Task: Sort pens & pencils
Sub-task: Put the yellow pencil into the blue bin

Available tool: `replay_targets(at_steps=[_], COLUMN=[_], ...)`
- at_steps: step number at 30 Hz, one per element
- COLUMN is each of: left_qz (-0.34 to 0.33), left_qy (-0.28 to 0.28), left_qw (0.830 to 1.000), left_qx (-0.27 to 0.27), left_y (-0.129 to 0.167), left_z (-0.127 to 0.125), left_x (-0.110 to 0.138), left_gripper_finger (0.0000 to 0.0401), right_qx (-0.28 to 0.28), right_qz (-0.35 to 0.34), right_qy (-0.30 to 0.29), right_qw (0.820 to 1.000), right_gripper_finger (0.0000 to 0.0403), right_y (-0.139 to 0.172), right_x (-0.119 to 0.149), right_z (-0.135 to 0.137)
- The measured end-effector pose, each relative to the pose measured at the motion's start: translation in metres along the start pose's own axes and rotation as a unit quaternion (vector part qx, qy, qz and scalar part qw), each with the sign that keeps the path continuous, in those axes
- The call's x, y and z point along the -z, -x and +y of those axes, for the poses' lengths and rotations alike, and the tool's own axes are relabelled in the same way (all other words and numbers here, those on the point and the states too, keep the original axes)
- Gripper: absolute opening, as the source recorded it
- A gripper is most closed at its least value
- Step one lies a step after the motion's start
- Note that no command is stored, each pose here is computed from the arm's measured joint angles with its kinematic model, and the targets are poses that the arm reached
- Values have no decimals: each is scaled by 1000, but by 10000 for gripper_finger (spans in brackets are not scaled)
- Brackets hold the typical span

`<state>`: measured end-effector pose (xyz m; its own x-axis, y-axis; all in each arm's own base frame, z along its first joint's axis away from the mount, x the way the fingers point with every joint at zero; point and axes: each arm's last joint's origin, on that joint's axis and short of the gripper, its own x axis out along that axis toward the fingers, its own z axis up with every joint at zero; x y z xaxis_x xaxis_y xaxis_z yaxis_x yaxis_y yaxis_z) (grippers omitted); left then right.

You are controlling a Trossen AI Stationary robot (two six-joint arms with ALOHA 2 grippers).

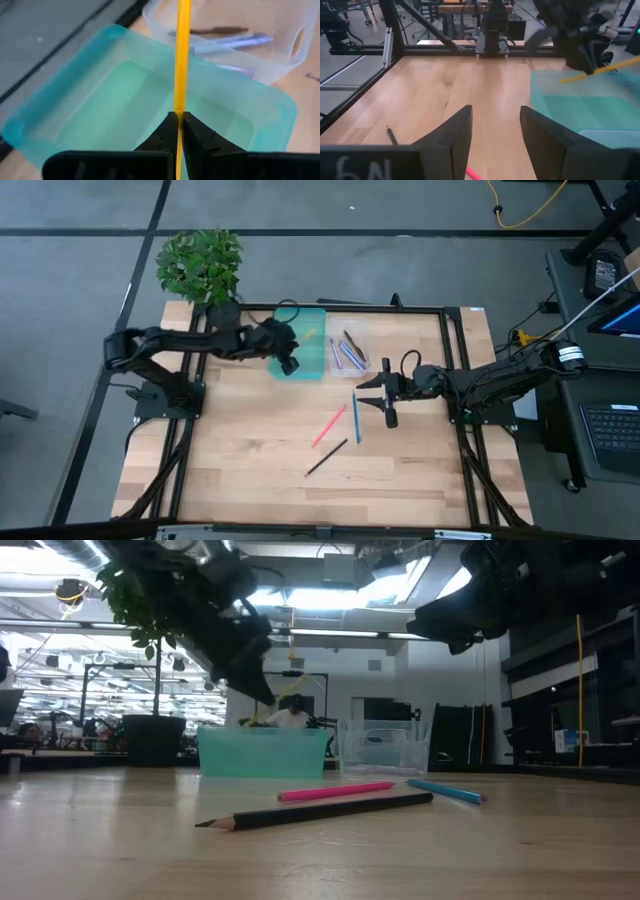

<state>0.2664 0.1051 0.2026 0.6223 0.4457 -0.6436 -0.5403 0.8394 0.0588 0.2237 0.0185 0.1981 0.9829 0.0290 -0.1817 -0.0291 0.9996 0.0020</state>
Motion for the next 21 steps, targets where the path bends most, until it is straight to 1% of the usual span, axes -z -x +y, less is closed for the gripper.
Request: replay_targets(at_steps=[7, 10, 13, 17, 21], left_qz=[104, 133, 169, 209, 230], left_qy=[7, 11, 23, 64, 76], left_qw=[995, 991, 985, 975, 969], left_qx=[8, 4, 16, 40, 40], left_y=[-31, -41, -50, -60, -65], left_z=[8, 12, 18, 27, 35], left_x=[-16, -24, -28, -28, -22], left_gripper_finger=[11, 11, 11, 11, 11], right_qx=[0, 0, 0, 0, 0], right_qz=[-1, -2, -3, -3, -4], right_qy=[9, 9, 9, 9, 9], right_qw=[1000, 1000, 1000, 1000, 1000], right_gripper_finger=[167, 167, 167, 167, 167], right_y=[0, 0, 0, 0, 0], right_x=[0, 0, -1, -1, -1], right_z=[0, 0, 0, 0, 0])
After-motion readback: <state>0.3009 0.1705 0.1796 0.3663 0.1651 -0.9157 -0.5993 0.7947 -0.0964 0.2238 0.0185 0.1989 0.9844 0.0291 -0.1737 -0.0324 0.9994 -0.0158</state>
